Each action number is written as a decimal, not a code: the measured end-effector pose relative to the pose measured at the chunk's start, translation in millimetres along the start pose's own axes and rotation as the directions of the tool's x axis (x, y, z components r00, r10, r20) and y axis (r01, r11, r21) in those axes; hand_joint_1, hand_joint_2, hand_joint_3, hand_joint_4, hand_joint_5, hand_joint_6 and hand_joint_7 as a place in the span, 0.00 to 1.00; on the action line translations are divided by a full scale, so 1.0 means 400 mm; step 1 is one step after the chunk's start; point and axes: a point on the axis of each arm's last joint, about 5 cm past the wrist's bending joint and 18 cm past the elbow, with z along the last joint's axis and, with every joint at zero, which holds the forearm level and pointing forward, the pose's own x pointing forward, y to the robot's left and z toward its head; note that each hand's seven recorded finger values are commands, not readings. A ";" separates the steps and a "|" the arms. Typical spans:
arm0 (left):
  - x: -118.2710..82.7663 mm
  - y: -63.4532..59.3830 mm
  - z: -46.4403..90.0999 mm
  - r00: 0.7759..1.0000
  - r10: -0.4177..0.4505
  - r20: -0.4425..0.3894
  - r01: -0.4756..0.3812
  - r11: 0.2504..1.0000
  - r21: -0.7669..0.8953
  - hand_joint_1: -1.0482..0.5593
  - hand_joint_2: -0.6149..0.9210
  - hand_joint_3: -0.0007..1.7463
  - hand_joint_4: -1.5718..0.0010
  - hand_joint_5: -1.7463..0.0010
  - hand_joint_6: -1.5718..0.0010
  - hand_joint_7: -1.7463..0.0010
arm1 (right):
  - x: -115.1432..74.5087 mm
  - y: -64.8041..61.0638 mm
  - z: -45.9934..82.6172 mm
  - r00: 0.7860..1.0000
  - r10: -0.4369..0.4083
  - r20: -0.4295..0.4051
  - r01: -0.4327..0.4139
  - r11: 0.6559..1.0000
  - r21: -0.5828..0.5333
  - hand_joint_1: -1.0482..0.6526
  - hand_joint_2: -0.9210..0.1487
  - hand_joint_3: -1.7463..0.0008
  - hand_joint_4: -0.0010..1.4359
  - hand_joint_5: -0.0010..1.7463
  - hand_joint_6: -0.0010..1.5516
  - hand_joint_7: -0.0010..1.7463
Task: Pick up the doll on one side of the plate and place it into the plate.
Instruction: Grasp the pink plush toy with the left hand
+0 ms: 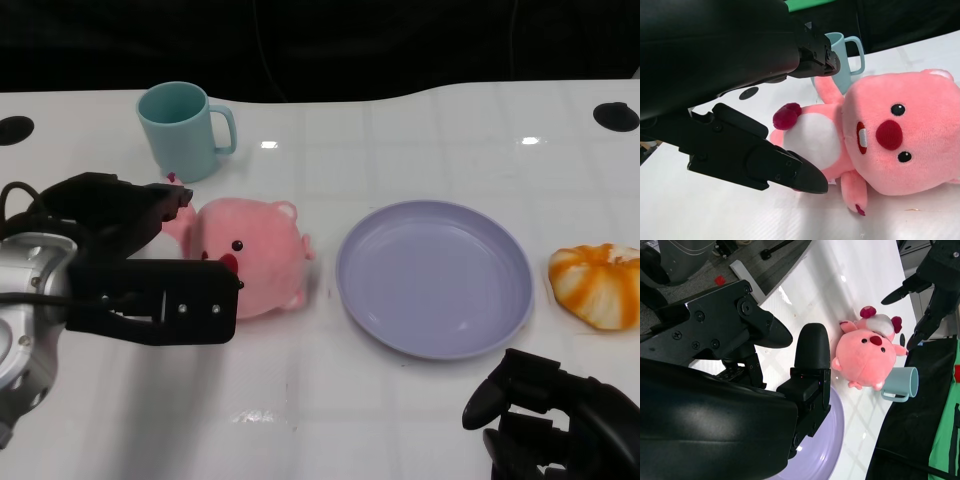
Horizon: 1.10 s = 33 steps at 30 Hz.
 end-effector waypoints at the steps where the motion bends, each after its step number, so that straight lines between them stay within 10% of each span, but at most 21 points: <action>1: 0.005 -0.005 0.001 1.000 -0.007 0.001 0.007 1.000 -0.003 0.28 0.95 0.00 0.99 0.89 0.89 1.00 | 0.000 0.000 0.000 1.000 0.000 0.001 0.000 1.000 0.000 0.53 0.24 0.44 0.45 1.00 0.30 0.85; 33: 0.163 -0.112 0.019 0.995 -0.040 -0.093 0.038 0.999 -0.022 0.34 0.97 0.00 0.89 0.91 0.83 0.98 | -0.011 0.003 0.005 1.000 0.007 -0.002 -0.007 1.000 -0.008 0.54 0.24 0.43 0.44 1.00 0.29 0.86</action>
